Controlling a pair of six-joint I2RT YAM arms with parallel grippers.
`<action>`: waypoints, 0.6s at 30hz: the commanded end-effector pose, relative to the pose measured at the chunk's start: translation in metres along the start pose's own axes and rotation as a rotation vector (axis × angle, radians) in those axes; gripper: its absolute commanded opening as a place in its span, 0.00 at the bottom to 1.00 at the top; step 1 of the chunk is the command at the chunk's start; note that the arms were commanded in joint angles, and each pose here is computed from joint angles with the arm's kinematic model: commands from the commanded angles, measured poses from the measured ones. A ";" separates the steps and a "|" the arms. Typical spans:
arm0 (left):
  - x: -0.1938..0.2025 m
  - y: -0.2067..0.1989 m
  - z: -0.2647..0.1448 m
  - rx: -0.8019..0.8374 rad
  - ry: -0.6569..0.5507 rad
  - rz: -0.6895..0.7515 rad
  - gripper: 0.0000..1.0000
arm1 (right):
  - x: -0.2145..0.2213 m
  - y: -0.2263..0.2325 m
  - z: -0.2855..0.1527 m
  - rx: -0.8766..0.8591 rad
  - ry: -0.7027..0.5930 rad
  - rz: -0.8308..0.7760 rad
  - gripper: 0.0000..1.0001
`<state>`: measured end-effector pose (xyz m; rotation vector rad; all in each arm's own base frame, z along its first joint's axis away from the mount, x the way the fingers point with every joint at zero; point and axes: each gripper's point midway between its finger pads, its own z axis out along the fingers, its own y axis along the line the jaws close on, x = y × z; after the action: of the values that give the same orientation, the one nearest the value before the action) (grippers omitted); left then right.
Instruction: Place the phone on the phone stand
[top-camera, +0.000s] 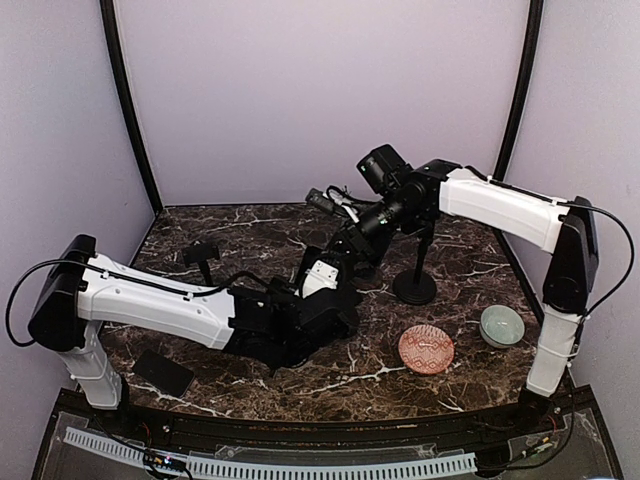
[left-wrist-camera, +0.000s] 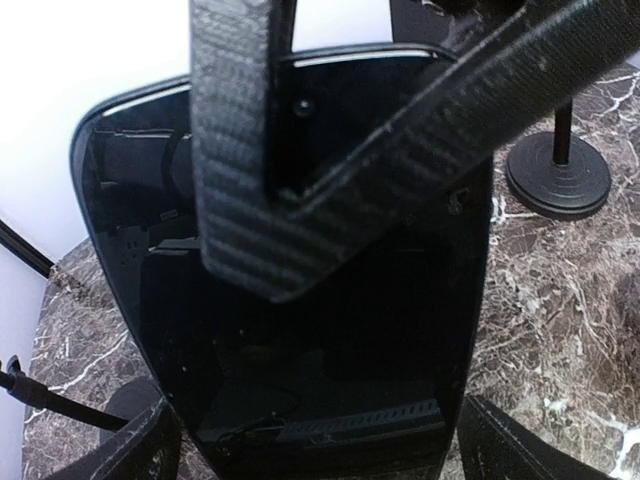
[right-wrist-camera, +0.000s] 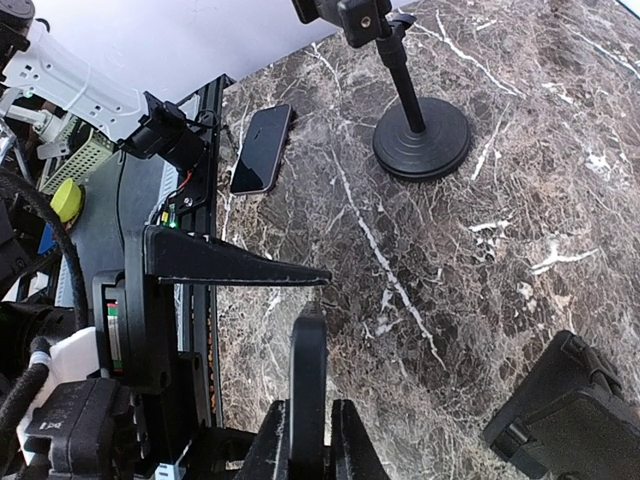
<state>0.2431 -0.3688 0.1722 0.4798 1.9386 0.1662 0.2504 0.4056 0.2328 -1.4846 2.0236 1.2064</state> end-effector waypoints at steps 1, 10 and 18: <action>-0.012 0.005 -0.011 0.051 -0.010 -0.035 0.99 | -0.028 0.013 -0.026 0.016 -0.064 -0.091 0.00; -0.038 -0.023 -0.073 0.576 -0.075 -0.053 0.99 | -0.014 0.035 -0.063 -0.002 -0.033 -0.314 0.00; -0.056 -0.015 -0.119 0.793 -0.183 0.014 0.93 | 0.005 0.061 -0.071 -0.009 0.062 -0.443 0.00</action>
<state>0.1726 -0.3829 0.2556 0.8191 1.8580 -0.5286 0.2314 0.3550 0.2748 -1.7594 1.7426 1.0252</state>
